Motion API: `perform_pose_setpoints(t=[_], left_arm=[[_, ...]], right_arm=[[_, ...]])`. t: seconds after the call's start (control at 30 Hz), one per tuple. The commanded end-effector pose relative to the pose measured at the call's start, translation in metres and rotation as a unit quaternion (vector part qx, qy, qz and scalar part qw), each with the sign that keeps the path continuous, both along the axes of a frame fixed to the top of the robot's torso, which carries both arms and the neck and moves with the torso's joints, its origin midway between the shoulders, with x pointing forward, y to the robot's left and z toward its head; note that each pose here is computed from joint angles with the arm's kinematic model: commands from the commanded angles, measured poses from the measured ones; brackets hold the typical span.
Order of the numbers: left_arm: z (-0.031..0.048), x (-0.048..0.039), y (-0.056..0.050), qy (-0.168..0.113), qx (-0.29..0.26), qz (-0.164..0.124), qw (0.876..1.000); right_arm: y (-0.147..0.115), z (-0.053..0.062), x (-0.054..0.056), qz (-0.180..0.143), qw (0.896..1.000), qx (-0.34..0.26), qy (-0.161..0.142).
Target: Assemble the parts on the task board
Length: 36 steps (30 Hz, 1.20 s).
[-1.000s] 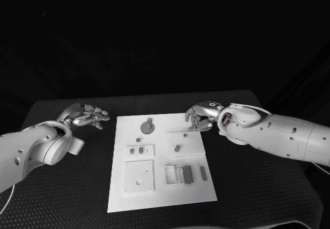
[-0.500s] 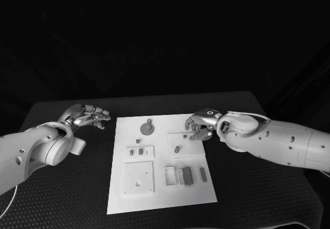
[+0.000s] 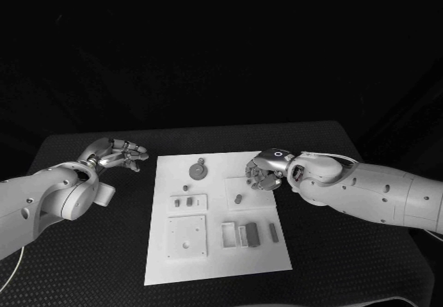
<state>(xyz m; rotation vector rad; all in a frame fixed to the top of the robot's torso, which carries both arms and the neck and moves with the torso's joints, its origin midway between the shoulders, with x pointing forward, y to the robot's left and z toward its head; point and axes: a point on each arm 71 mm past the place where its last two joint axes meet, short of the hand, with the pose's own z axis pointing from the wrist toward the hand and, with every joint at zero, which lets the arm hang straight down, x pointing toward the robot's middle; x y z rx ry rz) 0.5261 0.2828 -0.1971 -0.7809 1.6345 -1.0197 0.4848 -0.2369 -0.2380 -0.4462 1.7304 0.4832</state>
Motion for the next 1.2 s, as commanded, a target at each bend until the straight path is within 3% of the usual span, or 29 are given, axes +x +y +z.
perform_pose_setpoints(t=[0.03, 0.9, 1.2], left_arm=[[0.0008, 0.0001, -0.003, -0.001, -0.007, -0.007, 1.000], [0.0001, 0.0006, -0.002, 0.003, -0.006, -0.005, 1.000], [-0.0003, 0.0005, -0.002, 0.006, -0.005, -0.006, 1.000]], right_arm=[[0.001, -0.003, -0.001, 0.005, 1.000, 0.000, 0.010], [0.013, -0.014, -0.005, 0.020, 0.999, -0.022, 0.020], [0.015, -0.018, -0.007, 0.027, 0.998, -0.047, 0.009]])
